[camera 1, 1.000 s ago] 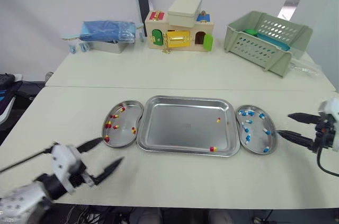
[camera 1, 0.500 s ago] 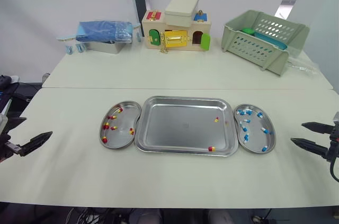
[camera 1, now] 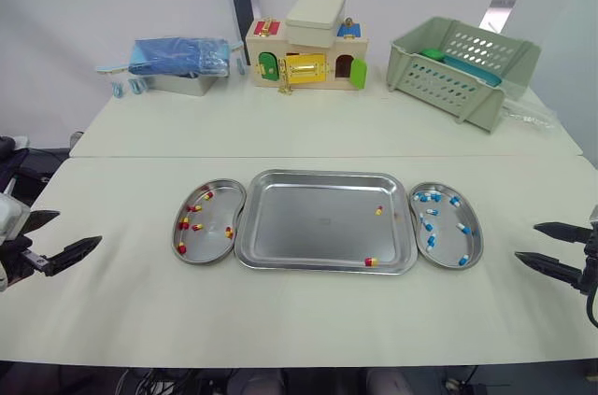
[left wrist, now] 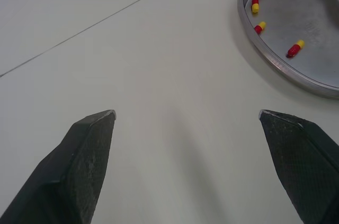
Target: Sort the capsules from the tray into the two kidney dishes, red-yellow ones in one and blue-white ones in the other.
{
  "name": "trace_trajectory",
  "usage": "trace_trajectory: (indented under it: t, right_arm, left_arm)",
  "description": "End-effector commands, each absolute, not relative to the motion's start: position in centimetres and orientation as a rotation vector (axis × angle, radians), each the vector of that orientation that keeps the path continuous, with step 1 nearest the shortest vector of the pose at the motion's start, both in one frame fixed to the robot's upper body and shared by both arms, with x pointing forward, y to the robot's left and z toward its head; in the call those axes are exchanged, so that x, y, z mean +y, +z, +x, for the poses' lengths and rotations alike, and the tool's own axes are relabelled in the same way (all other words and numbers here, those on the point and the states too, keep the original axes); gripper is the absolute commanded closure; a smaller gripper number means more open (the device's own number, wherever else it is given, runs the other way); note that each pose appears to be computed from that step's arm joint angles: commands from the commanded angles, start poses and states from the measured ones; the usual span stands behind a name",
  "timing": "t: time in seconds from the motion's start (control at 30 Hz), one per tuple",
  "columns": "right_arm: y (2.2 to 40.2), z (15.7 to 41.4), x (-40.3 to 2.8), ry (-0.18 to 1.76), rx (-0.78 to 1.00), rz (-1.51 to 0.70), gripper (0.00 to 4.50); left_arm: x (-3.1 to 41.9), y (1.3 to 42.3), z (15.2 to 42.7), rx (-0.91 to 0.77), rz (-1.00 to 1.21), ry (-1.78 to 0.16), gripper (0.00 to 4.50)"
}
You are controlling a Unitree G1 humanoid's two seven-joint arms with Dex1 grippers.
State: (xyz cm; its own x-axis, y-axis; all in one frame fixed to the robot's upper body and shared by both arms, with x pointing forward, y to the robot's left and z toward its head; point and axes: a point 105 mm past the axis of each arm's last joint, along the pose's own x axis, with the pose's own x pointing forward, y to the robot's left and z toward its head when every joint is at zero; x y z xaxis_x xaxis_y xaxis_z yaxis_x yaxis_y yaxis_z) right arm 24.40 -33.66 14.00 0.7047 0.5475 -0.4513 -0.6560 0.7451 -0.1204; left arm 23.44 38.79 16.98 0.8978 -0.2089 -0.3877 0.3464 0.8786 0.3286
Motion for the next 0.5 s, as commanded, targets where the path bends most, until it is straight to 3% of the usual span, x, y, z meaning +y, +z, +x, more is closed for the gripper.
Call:
trace_trajectory:
  t: [0.03, 0.27, 0.5]
  right_arm:
    - [15.5, 24.3, -33.7, 0.673, 0.363, -0.312, 0.03]
    - [15.6, 23.6, -32.8, 0.707, 0.345, -0.323, 0.03]
    - [15.1, 20.4, -26.7, 0.886, 0.342, -0.303, 0.03]
  left_arm:
    - [38.6, 17.6, 23.6, 0.333, 0.422, -0.301, 0.0]
    - [36.3, 17.4, 24.2, 0.314, 0.437, -0.4, 0.0]
    - [28.0, 17.5, 27.7, 0.315, 0.467, -0.778, 0.0]
